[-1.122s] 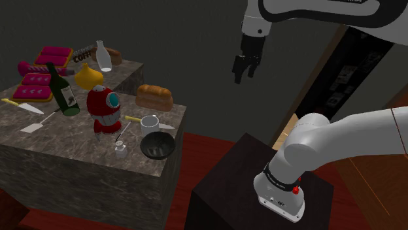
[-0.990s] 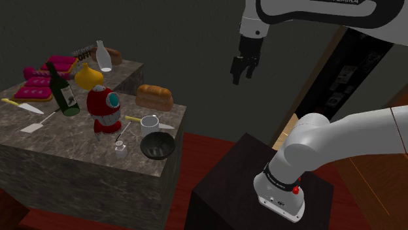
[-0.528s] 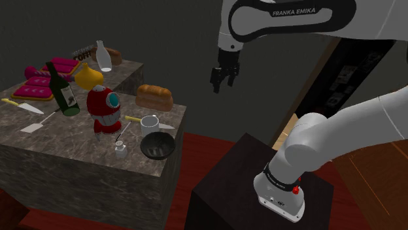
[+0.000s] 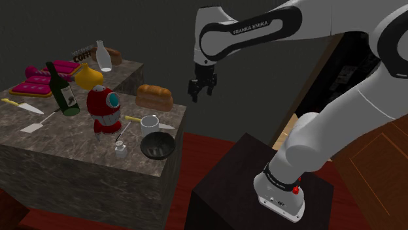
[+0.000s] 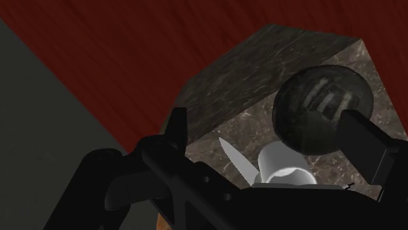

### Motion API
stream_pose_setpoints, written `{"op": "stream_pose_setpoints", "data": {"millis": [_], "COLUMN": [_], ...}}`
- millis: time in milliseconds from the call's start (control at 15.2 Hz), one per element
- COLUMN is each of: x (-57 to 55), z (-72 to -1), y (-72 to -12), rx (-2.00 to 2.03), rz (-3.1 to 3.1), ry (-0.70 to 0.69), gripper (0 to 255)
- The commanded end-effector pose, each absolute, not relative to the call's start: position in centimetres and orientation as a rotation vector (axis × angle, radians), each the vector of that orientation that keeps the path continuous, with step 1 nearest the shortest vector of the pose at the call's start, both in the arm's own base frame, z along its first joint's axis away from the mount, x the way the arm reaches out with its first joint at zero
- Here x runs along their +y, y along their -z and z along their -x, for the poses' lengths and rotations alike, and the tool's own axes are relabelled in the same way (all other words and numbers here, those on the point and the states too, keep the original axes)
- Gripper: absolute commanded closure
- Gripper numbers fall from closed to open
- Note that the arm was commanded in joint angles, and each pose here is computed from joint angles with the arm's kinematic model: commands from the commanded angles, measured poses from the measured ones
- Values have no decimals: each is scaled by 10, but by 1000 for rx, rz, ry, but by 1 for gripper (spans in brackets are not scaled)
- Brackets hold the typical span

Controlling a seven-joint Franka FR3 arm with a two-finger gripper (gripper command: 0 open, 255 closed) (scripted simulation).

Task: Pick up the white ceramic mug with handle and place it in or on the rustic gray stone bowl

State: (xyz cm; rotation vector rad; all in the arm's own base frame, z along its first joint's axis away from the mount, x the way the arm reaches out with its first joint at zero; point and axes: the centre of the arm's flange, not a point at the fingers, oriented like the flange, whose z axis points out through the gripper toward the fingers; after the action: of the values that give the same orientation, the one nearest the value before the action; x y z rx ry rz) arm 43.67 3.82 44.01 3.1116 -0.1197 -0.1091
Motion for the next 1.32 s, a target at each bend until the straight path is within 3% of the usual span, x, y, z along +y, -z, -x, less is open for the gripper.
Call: {"op": "stream_pose_setpoints", "data": {"millis": [0,1254], "x": [48,141], "z": [-455,-623], "y": [-424,-265], "rx": [-119,-109], "rz": [-3113,-3124], "ry": [106,88], "gripper": [0,0]}}
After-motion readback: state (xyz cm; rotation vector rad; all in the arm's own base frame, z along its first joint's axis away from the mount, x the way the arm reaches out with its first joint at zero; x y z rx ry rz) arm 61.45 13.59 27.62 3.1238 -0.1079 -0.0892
